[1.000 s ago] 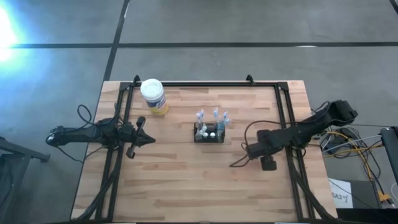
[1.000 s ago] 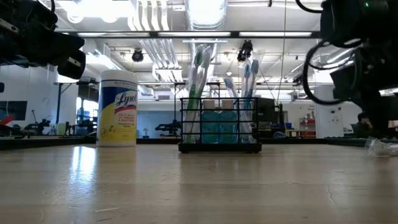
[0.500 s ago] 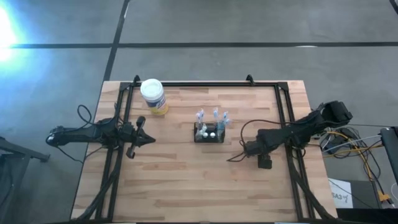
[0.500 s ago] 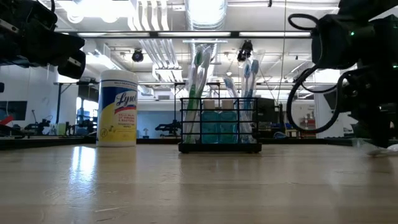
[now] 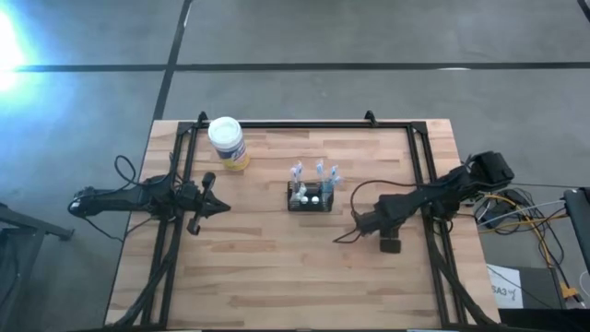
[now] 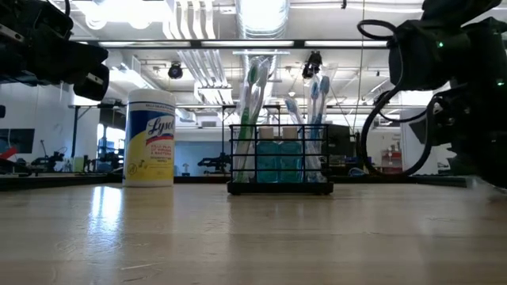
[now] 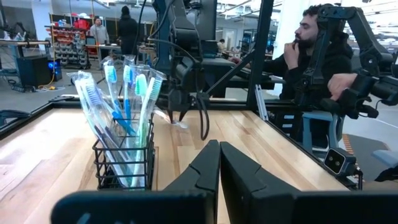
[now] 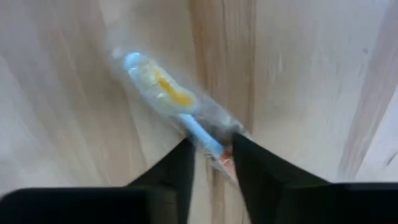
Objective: Pick & Place toothbrushing station
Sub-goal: Put the orange toothbrush into the wire organizer
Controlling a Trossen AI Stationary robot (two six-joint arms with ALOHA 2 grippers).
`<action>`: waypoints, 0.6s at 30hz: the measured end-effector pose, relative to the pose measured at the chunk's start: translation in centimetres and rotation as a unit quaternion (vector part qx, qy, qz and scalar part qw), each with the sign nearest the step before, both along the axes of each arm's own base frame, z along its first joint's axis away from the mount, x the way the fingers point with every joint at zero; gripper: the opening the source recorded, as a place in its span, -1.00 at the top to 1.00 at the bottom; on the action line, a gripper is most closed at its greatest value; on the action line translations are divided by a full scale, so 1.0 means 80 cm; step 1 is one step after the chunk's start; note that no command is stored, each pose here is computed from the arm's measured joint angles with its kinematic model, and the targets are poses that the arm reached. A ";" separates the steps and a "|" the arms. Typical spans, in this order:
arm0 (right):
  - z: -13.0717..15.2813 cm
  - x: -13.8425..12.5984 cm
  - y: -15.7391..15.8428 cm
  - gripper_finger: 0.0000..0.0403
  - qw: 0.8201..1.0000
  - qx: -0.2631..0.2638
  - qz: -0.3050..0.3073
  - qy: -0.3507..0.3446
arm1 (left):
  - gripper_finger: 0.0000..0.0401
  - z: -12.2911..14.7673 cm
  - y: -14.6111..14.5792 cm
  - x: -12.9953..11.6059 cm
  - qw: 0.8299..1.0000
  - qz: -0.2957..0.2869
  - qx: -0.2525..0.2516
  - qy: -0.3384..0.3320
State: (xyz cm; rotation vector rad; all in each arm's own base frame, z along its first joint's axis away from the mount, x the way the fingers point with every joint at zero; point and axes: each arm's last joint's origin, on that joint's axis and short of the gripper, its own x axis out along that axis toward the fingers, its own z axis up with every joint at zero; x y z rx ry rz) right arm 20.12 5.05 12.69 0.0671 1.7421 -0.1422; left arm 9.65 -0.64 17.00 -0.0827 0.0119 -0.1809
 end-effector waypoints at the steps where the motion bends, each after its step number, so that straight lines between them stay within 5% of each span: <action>1: 0.001 0.001 0.000 0.55 1.000 0.000 0.000 -0.002 | 0.92 0.000 0.000 0.000 1.000 0.000 0.000 0.000; 6: 0.008 0.009 0.002 0.90 1.000 -0.003 -0.005 -0.025 | 0.92 0.001 0.000 0.000 1.000 0.000 0.000 -0.004; 18: 0.088 0.083 0.019 0.96 0.973 0.028 0.053 -0.223 | 0.92 0.001 0.000 0.000 1.000 0.000 -0.002 -0.008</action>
